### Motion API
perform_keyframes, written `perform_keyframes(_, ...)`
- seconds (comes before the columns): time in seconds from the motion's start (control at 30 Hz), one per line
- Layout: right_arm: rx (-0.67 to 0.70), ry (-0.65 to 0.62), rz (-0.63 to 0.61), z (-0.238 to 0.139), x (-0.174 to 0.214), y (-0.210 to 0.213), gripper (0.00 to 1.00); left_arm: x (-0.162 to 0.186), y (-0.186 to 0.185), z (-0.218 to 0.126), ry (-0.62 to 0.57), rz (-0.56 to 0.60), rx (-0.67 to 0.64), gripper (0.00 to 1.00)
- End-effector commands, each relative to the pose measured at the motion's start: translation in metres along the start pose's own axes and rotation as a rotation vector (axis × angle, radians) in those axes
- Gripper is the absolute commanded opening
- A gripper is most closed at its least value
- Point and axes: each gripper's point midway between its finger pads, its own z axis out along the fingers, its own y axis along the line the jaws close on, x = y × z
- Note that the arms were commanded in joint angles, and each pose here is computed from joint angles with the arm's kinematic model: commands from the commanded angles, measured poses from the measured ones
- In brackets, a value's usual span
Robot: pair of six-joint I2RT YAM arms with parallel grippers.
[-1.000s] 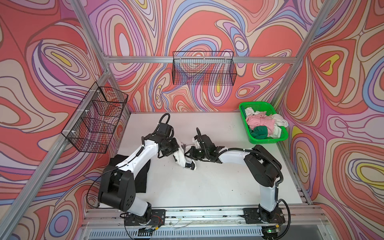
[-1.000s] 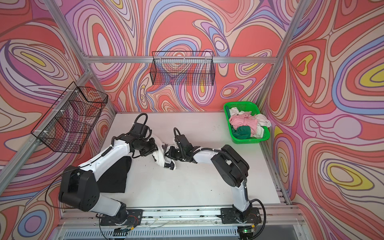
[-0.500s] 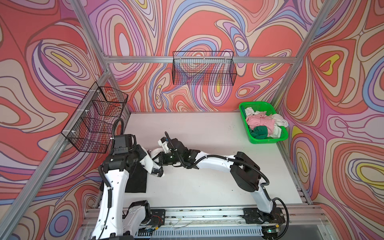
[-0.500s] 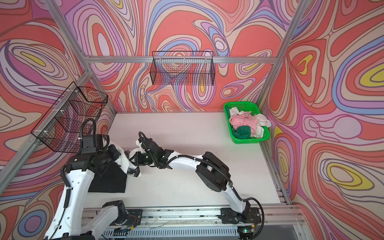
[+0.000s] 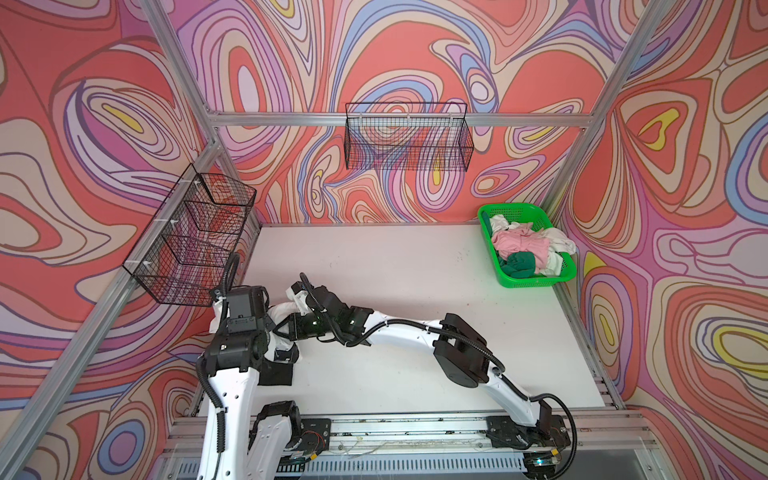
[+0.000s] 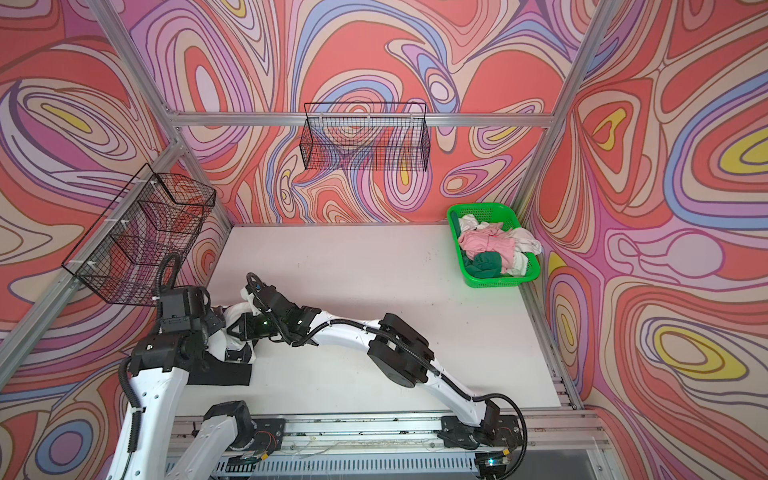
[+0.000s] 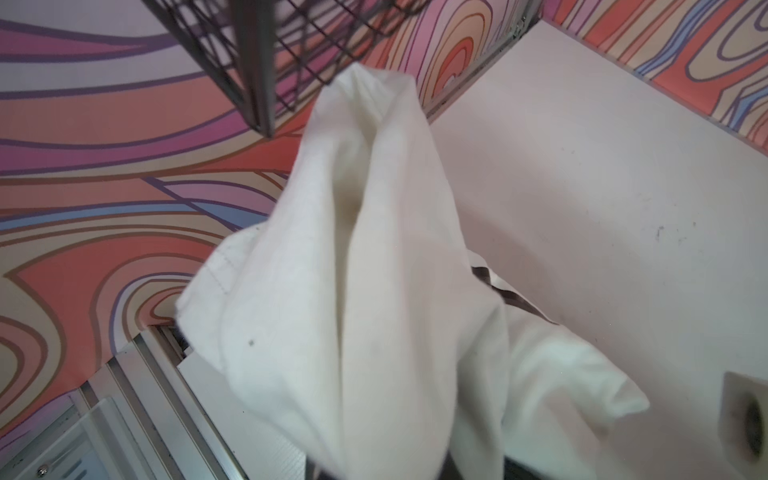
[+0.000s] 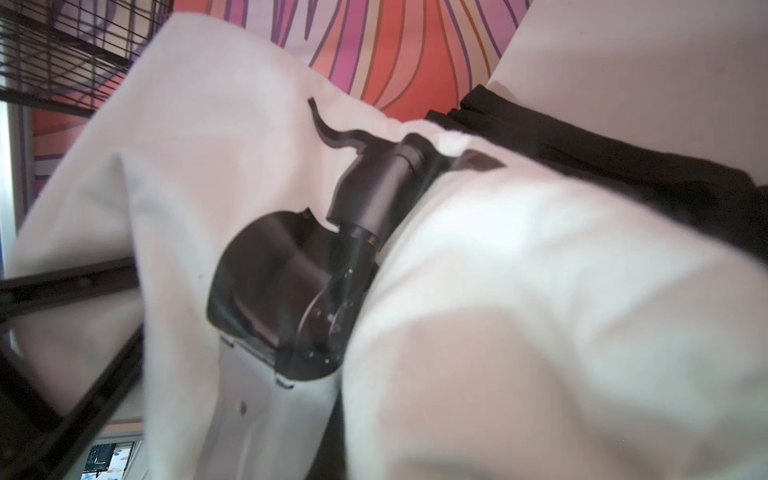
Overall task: Fold and stack the t-shirts
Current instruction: 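Carry the folded white shirt with both grippers onto the black shirt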
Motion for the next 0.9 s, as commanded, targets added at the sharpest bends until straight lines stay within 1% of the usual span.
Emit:
perform_keyframes(0.0, -0.022, 0.015, -0.021, 0.015, 0.013, 0.007, 0.0, -0.029, 0.006, -0.003, -0.142, -0.041, -0.051, 0.0)
perform_keyframes(0.07, -0.018, 0.017, -0.016, 0.021, 0.016, 0.003, 0.0, -0.033, 0.008, -0.006, -0.177, -0.023, -0.077, 0.0)
perform_keyframes(0.13, -0.018, 0.025, -0.009, 0.027, 0.022, -0.001, 0.0, -0.031, 0.009, -0.005, -0.216, -0.002, -0.097, 0.0)
perform_keyframes(0.2, -0.01, 0.026, -0.007, 0.033, 0.03, -0.007, 0.0, -0.025, 0.016, -0.003, -0.254, -0.02, -0.119, 0.0)
perform_keyframes(0.23, -0.003, 0.025, -0.008, 0.036, 0.033, -0.01, 0.0, -0.026, 0.022, -0.004, -0.268, -0.034, -0.158, 0.0)
perform_keyframes(0.27, 0.012, 0.017, -0.013, 0.039, 0.034, -0.015, 0.0, -0.025, 0.023, -0.003, -0.269, -0.019, -0.179, 0.0)
perform_keyframes(0.33, 0.036, 0.007, -0.017, 0.043, 0.037, -0.026, 0.0, -0.021, 0.013, 0.003, -0.263, 0.01, -0.149, 0.0)
perform_keyframes(0.37, 0.045, 0.004, -0.013, 0.046, 0.039, -0.033, 0.0, -0.019, 0.008, 0.005, -0.251, 0.012, -0.122, 0.0)
perform_keyframes(0.4, 0.05, 0.002, -0.009, 0.049, 0.041, -0.039, 0.0, -0.018, 0.01, 0.005, -0.244, 0.001, -0.138, 0.0)
perform_keyframes(0.43, 0.051, 0.003, -0.007, 0.051, 0.043, -0.043, 0.0, -0.02, 0.022, 0.002, -0.261, -0.027, -0.196, 0.06)
perform_keyframes(0.47, 0.051, 0.006, 0.003, 0.054, 0.046, -0.046, 0.0, -0.02, 0.033, -0.002, -0.282, -0.066, -0.248, 0.22)
perform_keyframes(0.5, 0.046, 0.007, 0.012, 0.056, 0.047, -0.049, 0.0, -0.021, 0.037, -0.005, -0.298, -0.083, -0.258, 0.35)
perform_keyframes(0.6, 0.06, -0.001, 0.035, 0.06, 0.053, -0.06, 0.0, -0.021, 0.038, -0.009, -0.306, -0.095, -0.249, 0.63)
perform_keyframes(0.67, 0.067, -0.006, 0.046, 0.061, 0.056, -0.067, 0.0, -0.023, 0.042, -0.014, -0.314, -0.113, -0.259, 0.7)
perform_keyframes(0.7, 0.076, -0.007, 0.051, 0.062, 0.058, -0.072, 0.0, -0.024, 0.047, -0.019, -0.326, -0.132, -0.272, 0.76)
perform_keyframes(0.77, 0.087, -0.007, 0.061, 0.062, 0.06, -0.077, 0.0, -0.025, 0.057, -0.027, -0.355, -0.15, -0.303, 0.84)
perform_keyframes(0.87, 0.097, -0.012, 0.069, 0.063, 0.063, -0.08, 0.0, -0.026, 0.063, -0.036, -0.37, -0.166, -0.31, 0.86)
